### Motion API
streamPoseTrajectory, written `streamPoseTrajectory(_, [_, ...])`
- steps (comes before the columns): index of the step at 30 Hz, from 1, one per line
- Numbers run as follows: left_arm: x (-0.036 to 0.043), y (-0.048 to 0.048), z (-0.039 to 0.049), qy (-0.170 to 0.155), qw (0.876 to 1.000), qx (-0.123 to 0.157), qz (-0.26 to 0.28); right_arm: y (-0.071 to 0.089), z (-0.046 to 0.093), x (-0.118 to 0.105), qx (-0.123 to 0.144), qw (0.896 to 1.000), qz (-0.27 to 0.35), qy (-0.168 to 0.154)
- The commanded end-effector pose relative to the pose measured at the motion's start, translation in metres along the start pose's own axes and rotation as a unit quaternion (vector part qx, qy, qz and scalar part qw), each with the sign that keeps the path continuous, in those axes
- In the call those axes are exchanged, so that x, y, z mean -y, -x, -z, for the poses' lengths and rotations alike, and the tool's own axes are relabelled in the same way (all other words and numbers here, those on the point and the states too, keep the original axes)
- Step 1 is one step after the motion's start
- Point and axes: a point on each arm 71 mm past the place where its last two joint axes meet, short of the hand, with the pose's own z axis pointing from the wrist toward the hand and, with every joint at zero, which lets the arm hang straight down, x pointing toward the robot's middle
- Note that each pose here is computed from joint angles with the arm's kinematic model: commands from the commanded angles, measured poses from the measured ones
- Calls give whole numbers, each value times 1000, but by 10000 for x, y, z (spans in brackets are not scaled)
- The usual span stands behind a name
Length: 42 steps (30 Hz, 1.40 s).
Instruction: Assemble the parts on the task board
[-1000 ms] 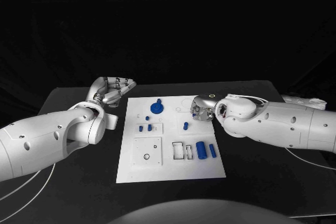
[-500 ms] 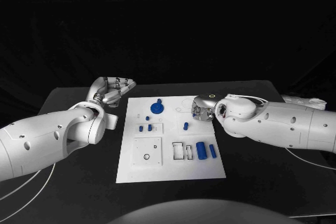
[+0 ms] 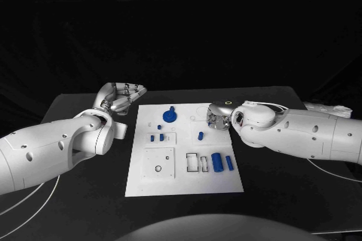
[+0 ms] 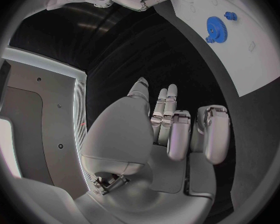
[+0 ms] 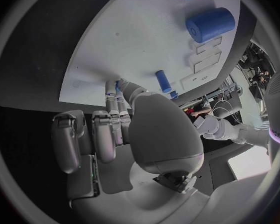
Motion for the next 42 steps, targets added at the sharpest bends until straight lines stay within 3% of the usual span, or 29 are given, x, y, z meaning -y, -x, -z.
streamPoseTrajectory(1, [9,-12,-3,-2,1000,-2,3,-38,1,6,-10,1000,9,-2])
streamPoseTrajectory(10, [4,0,-6,-2,1000,0,2,-20,7,-6,5,1000,4,3])
streamPoseTrajectory(23, [-3,21,-5,-1,1000,2,0,66,46,-27,66,997,-36,20])
streamPoseTrajectory(42, [-6,15,-16,-1,1000,2,0,216,109,-61,93,994,-46,29])
